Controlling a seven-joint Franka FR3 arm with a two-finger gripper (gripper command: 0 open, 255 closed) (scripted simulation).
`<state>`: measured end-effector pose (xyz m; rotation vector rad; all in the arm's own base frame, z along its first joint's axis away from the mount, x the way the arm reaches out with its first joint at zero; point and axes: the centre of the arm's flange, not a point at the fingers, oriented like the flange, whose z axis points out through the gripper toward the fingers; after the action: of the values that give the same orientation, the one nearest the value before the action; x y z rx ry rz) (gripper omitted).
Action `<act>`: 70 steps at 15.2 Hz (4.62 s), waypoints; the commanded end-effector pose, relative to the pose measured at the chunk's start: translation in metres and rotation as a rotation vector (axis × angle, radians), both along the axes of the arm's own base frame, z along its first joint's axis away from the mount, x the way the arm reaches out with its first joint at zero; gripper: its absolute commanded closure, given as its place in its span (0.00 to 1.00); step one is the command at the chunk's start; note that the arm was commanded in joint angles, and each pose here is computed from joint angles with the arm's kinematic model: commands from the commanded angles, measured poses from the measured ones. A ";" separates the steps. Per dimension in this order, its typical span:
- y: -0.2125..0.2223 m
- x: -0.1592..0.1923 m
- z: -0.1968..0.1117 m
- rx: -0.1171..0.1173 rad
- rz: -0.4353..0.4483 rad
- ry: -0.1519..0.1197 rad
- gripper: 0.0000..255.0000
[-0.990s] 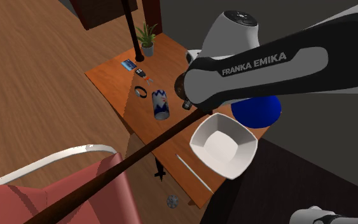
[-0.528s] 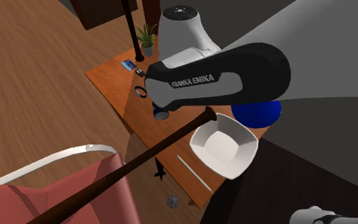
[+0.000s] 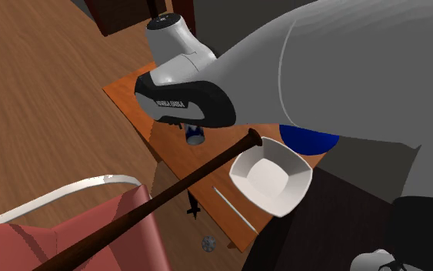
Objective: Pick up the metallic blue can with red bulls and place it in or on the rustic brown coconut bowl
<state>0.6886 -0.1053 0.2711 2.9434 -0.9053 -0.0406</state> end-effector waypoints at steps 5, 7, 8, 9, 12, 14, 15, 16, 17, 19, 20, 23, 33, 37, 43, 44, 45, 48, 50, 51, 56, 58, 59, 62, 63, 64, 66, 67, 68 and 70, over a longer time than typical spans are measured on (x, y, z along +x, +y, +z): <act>-0.001 0.000 -0.025 -0.001 -0.006 0.002 0.00; -0.001 0.000 -0.025 -0.001 -0.006 0.002 0.00; -0.001 0.000 -0.025 -0.001 -0.006 0.002 0.00; -0.001 0.000 -0.025 -0.001 -0.006 0.002 0.00; -0.001 0.000 -0.025 -0.001 -0.006 0.002 0.00; -0.001 0.000 -0.025 -0.001 -0.006 0.002 1.00; -0.001 0.000 -0.025 -0.001 -0.006 0.002 1.00; -0.001 0.000 -0.025 -0.001 -0.006 0.002 1.00; -0.001 0.000 -0.025 -0.001 -0.006 0.002 1.00; -0.001 0.000 -0.025 -0.001 -0.006 0.002 1.00; -0.001 0.000 -0.025 -0.001 -0.006 0.002 1.00; -0.001 0.000 -0.020 -0.001 -0.006 0.002 1.00; -0.001 0.000 0.033 -0.001 -0.006 0.002 1.00; -0.001 0.000 0.054 -0.001 -0.006 0.002 1.00; -0.001 0.000 0.086 -0.001 -0.006 0.002 1.00; -0.001 0.000 0.091 -0.001 -0.006 0.002 1.00; -0.001 0.000 0.096 -0.001 -0.006 0.002 1.00; -0.037 -0.017 0.097 -0.001 -0.006 0.002 1.00; -0.060 -0.029 0.097 -0.001 -0.006 0.002 1.00; -0.072 -0.035 0.098 -0.001 -0.006 0.002 1.00; -0.111 -0.053 0.096 -0.001 -0.007 0.002 1.00; -0.102 -0.058 0.089 0.007 -0.032 -0.006 0.00; -0.093 -0.063 0.082 0.015 -0.058 -0.014 0.00; -0.065 -0.075 0.060 0.038 -0.134 -0.039 0.00; -0.055 -0.079 0.053 0.046 -0.159 -0.047 0.00; -0.046 -0.082 0.045 0.054 -0.184 -0.056 0.00; -0.026 -0.087 0.031 0.069 -0.235 -0.072 0.00; -0.015 -0.089 0.024 0.077 -0.260 -0.080 0.00; -0.005 -0.091 0.018 0.085 -0.285 -0.089 0.00; 0.011 -0.094 0.007 0.097 -0.324 -0.101 0.00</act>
<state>0.5982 -0.1028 0.2850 2.8811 -1.3883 0.0437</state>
